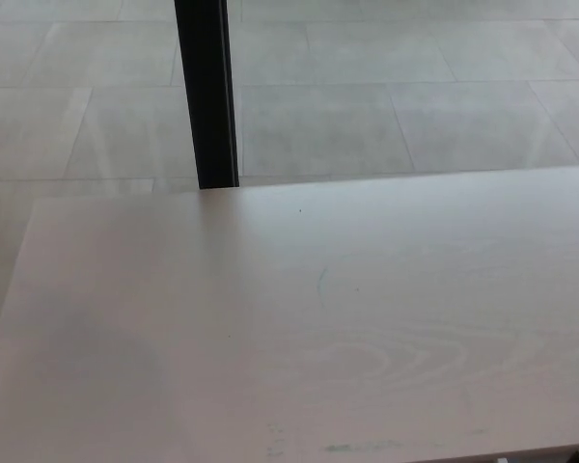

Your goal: The robot uses its right hand to hold the eraser kept in the middle of the desk and use it to wipe the desk by swiping its surface twice

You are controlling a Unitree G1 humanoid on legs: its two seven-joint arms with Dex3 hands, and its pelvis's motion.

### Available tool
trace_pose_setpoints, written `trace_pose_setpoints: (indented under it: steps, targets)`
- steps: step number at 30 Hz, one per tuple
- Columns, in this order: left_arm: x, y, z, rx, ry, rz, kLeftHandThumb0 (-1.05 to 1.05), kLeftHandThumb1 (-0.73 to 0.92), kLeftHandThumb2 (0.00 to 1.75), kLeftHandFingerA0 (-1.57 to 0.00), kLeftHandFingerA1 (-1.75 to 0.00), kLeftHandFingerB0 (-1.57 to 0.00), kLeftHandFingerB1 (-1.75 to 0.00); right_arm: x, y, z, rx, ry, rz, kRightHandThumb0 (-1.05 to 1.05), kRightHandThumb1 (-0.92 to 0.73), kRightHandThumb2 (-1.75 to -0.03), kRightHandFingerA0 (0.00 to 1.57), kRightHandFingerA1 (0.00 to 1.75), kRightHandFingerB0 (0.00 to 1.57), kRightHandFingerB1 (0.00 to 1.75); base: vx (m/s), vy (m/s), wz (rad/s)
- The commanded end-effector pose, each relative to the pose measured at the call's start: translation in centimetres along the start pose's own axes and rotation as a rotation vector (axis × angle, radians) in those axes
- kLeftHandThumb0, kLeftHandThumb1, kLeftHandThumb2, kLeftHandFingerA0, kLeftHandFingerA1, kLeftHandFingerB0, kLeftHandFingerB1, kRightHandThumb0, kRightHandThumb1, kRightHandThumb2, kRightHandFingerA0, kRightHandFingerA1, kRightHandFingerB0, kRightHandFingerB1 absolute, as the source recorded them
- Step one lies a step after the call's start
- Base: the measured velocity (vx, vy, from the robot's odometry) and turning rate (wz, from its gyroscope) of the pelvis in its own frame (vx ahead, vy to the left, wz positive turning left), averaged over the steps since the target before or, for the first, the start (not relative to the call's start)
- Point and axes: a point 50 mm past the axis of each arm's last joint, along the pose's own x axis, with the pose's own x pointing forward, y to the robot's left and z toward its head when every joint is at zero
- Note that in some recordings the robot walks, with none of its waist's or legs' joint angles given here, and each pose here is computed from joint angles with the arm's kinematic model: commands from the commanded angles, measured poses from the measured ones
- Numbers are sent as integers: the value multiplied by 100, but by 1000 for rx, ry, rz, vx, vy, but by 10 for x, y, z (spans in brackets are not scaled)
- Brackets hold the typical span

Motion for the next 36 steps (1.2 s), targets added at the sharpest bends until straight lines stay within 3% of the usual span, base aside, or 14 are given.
trace_pose_setpoints:
  steps: [1, 4, 7, 8, 10, 15, 16, 17, 19, 20, 22, 23, 30, 36]
  targets:
    - [1, 6, 2, 36, -7, 37, -61, 92, 74, -54, -108, -48, -82, -1, 14, 3, 184, 8, 113, -18, -56, -113, 86, 173, 75, 149, 0, 0, 0]
    - [1, 6, 2, 35, -9, 28, -61, 92, 75, -52, -108, -45, -75, 10, -3, 26, 373, -66, 149, -28, -74, -66, 75, 156, 59, 52, 0, 0, 0]
    - [1, 7, 2, 37, -13, 17, -61, 92, 76, -50, -106, -44, -76, 16, -16, 35, 486, -75, 150, -30, -72, -63, 77, 134, 49, 41, 0, 0, 0]
    - [0, 8, 1, 23, -7, 21, -61, 92, 74, -50, -106, -43, -74, 19, -29, 43, 486, -108, 136, -43, -72, -63, 75, 79, 32, 31, 0, 0, 0]
    - [0, 8, 0, 26, -10, 13, -60, 92, 76, -49, -109, -43, -85, 21, -53, 53, 562, -153, 113, -54, -66, -59, 55, 47, 18, 27, 0, 0, 0]
    - [0, 13, -1, 53, -11, 26, -60, 92, 76, -50, -104, -43, -80, 21, -103, 58, 600, -199, 25, -73, -55, -91, 29, 52, 5, 34, 0, 0, 0]
    - [0, 13, -1, 56, -13, 26, -60, 92, 76, -51, -105, -45, -81, 19, -116, 57, 587, -198, -10, -71, -69, -61, 37, 41, 11, 28, 0, 0, 0]
    - [-1, 13, -2, 51, -11, 28, -60, 92, 75, -50, -109, -43, -81, 16, -132, 52, 568, -196, -67, -79, -57, -94, 35, 55, 7, 37, 0, 0, 0]
    - [-1, 14, -2, 42, -7, 30, -60, 92, 75, -52, -112, -43, -81, 7, -158, 43, 551, -195, -147, -77, -58, -94, 35, 53, 7, 40, 0, 0, 0]
    - [-1, 14, -2, 47, -7, 29, -60, 92, 76, -51, -110, -43, -79, 4, -166, 39, 584, -191, -174, -74, -72, -62, 46, 40, 18, 28, 0, 0, 0]
    - [-1, 15, -3, 46, -6, 30, -60, 92, 76, -51, -107, -42, -79, -9, -187, 27, 618, -183, -273, -78, -60, -95, 46, 53, 17, 43, 0, 0, 0]
    - [-2, 15, -3, 46, -8, 33, -61, 92, 75, -52, -110, -44, -85, -13, -192, 24, 637, -180, -293, -77, -71, -63, 58, 42, 28, 31, 0, 0, 0]
    - [0, 16, -6, 37, 1, 34, -61, 92, 77, -50, -109, -45, -83, -89, -217, -70, 820, -1, -766, -54, -73, -62, 71, 52, 46, 41, 0, 0, 0]
    - [-1, 13, -4, 49, 2, 46, -60, 92, 77, -54, -111, -43, -77, -143, -186, -145, 810, 376, -1027, -76, -69, -61, 83, 54, 52, 43, 0, 0, 0]
